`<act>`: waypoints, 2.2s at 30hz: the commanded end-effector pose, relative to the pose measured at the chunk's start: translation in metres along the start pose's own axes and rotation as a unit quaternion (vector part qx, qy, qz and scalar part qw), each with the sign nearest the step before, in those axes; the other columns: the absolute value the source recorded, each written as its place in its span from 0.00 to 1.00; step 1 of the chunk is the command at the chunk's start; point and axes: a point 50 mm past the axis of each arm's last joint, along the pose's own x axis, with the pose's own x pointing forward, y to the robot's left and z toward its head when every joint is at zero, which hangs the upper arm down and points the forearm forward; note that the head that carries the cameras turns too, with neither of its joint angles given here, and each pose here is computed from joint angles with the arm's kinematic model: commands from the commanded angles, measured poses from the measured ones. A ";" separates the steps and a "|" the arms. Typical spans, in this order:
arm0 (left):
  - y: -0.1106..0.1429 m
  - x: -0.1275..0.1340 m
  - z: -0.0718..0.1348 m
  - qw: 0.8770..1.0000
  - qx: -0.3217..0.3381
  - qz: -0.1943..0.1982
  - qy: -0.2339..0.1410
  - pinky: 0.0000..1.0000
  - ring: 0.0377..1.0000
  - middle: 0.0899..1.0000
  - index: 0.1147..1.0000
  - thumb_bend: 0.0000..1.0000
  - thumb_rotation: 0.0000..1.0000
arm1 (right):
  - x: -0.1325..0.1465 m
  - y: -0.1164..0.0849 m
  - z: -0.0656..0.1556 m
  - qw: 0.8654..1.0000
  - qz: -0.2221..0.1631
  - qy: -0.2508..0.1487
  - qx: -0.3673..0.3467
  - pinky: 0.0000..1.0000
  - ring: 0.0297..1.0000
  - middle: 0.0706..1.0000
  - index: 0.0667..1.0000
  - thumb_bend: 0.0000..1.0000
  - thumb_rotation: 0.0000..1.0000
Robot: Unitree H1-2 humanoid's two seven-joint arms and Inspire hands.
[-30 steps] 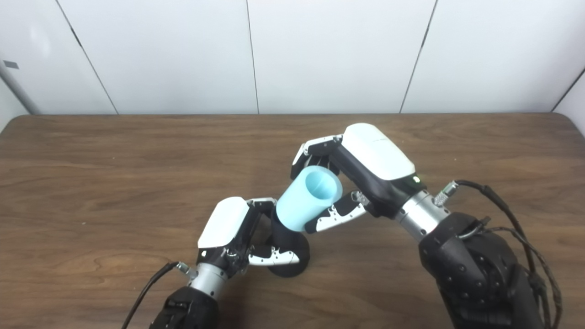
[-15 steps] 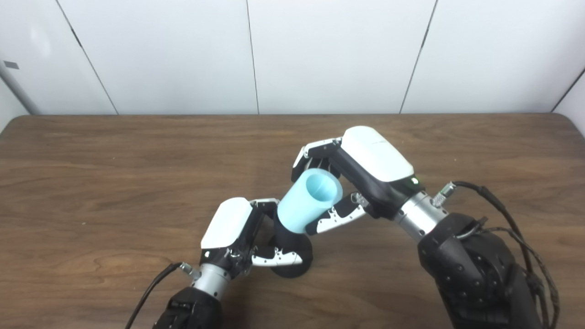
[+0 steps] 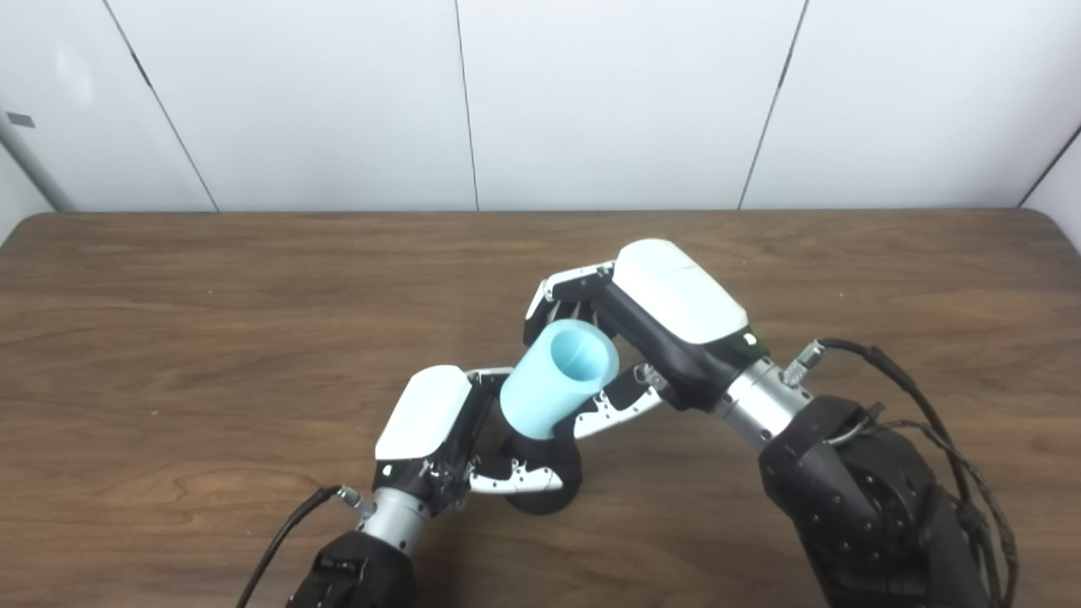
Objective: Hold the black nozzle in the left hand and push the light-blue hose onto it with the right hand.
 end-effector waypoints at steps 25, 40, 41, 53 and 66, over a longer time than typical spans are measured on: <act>-0.021 -0.002 0.007 0.999 0.023 -0.045 0.000 0.69 0.62 0.45 0.42 0.52 0.00 | 0.035 -0.024 0.004 0.992 0.090 -0.033 -0.081 0.36 0.42 0.39 0.47 0.53 0.00; -0.027 -0.003 0.009 0.999 0.018 -0.043 -0.003 0.69 0.62 0.44 0.42 0.52 0.00 | 0.044 -0.031 -0.003 0.986 0.144 -0.012 -0.078 0.38 0.38 0.40 0.49 0.53 0.00; -0.027 -0.003 0.008 0.999 0.018 -0.044 -0.002 0.69 0.62 0.44 0.42 0.52 0.00 | 0.043 -0.030 -0.004 0.986 0.144 -0.013 -0.079 0.41 0.42 0.41 0.49 0.53 0.00; -0.022 -0.004 0.005 0.999 0.015 -0.044 0.005 0.71 0.64 0.45 0.42 0.52 0.00 | 0.031 -0.028 -0.006 0.989 0.134 -0.008 -0.064 0.71 0.82 0.83 0.79 1.00 0.31; -0.018 -0.006 0.001 0.999 0.019 -0.044 0.003 0.69 0.62 0.45 0.42 0.52 0.00 | 0.007 -0.053 0.003 0.993 0.099 -0.015 -0.068 0.81 0.90 0.89 0.87 1.00 0.38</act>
